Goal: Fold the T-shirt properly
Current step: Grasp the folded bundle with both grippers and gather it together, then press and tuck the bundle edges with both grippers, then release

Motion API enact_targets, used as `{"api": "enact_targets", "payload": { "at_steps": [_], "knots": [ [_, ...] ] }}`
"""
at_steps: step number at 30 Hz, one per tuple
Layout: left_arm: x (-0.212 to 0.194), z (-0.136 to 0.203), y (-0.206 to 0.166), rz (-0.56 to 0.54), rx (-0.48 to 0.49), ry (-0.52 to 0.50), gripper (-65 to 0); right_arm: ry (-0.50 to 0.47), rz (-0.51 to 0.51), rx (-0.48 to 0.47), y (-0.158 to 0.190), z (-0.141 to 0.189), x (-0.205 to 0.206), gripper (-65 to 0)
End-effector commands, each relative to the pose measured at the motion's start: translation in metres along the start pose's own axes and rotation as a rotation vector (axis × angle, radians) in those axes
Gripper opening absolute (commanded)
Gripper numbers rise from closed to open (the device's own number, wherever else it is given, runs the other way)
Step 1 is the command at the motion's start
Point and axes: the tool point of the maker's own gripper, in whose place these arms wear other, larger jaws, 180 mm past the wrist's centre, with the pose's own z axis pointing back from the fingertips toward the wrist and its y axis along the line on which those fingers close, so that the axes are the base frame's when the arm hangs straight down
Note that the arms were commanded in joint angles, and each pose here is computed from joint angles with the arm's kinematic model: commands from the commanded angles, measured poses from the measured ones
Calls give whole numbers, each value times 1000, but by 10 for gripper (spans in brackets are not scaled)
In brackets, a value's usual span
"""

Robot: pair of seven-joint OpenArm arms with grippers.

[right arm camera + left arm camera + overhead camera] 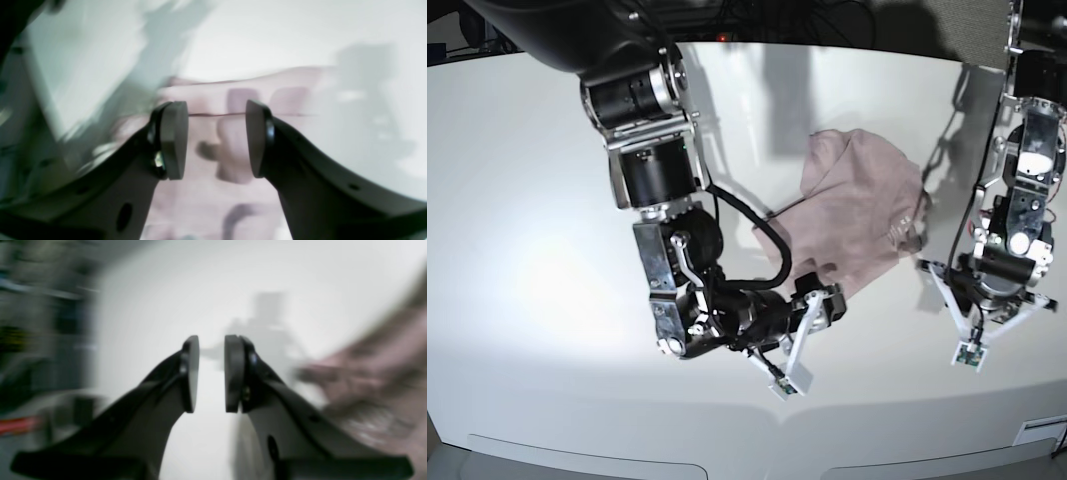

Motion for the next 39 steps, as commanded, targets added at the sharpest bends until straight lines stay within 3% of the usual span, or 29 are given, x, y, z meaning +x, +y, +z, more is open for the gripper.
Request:
{"api": "enact_targets", "payload": {
  "at_steps": [1,6,9,12,21,31,34,39],
  "knots": [
    [8,4,-7,21,-28,-39,-526,-69,42,-5,2,6,29,-364],
    [-32,9,-89,111,-235,45,-526,-99,59,-34,-3,7,35,-364],
    [-44,14,-116,146,-291,68,-526,-119,83,-87,-15,4,38,-364],
    [-47,17,-128,159,-317,92,-526,-80,66,-108,-28,-8,26,-364],
    [-51,17,-145,197,-354,35,-526,148,2,-91,-39,-30,-28,-364],
    [-118,-27,-161,143,-368,188,-526,463,159,-82,-44,-17,-103,-364],
    [-115,-35,-157,95,-364,180,-526,533,187,-67,-42,-12,-121,-364],
    [-86,-46,-129,10,-292,85,-526,600,187,-56,-47,5,-135,-364]
  ]
}}
